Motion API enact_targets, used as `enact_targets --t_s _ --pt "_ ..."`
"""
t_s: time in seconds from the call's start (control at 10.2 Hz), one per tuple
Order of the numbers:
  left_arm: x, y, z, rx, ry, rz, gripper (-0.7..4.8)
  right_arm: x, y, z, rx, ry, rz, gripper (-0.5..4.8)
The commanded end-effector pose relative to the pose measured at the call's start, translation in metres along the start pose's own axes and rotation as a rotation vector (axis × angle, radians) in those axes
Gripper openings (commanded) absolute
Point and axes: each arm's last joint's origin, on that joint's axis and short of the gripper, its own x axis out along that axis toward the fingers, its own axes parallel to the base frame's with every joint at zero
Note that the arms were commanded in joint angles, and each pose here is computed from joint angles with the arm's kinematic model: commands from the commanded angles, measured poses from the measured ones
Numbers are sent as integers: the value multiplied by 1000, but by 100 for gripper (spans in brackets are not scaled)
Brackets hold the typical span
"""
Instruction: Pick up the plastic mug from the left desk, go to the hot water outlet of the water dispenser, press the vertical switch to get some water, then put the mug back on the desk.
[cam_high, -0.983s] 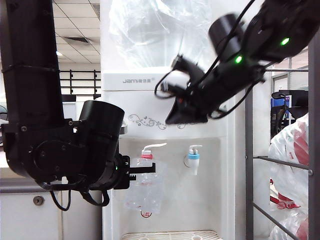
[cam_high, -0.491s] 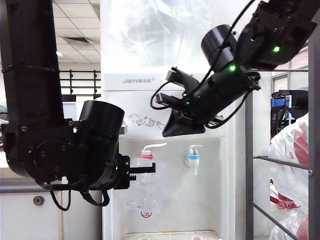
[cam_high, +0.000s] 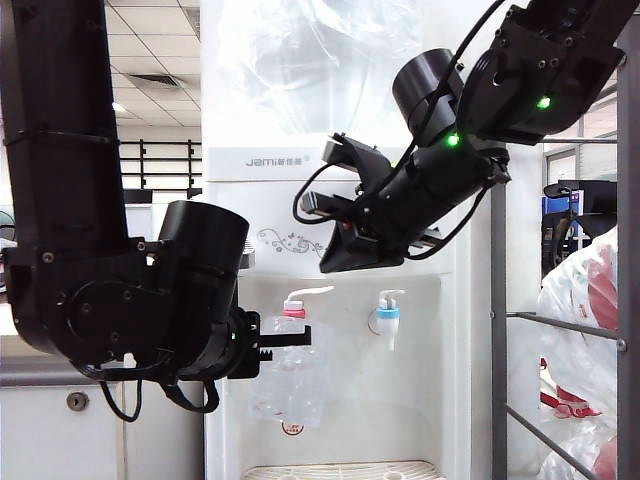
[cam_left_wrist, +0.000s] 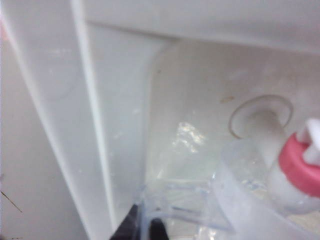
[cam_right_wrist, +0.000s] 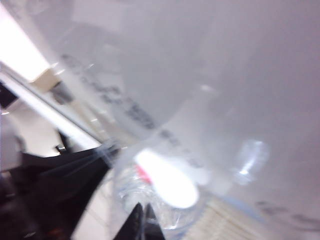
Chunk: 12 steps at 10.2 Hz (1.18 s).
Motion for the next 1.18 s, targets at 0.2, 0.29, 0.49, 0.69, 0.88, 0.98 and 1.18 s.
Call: enact_targets --t_s 0.2,0.29,0.49,0.69,0.88,0.98,1.18 --pt "1 -2 11 -54 -65 -7 -5 7 1 -1 -101 -24 -17 -1" --pt "1 -2 11 -55 -65 -8 -5 8 0 -2 -105 -22 -21 -1" --pt "1 -2 11 -54 -65 -8 -5 8 2 0 -153 -36 -26 -1" --pt "1 -2 11 -55 -65 -8 -5 9 3 4 -208 -77 -62 -1" --pt "1 -2 11 -55 -66 -7 -5 10 2 6 -251 -88 -69 -1" --pt "1 -2 11 -55 -65 -8 -5 11 2 5 -267 -85 -70 -1" --pt "1 -2 11 -54 -65 -8 -5 14 1 2 -303 -73 -72 -1"
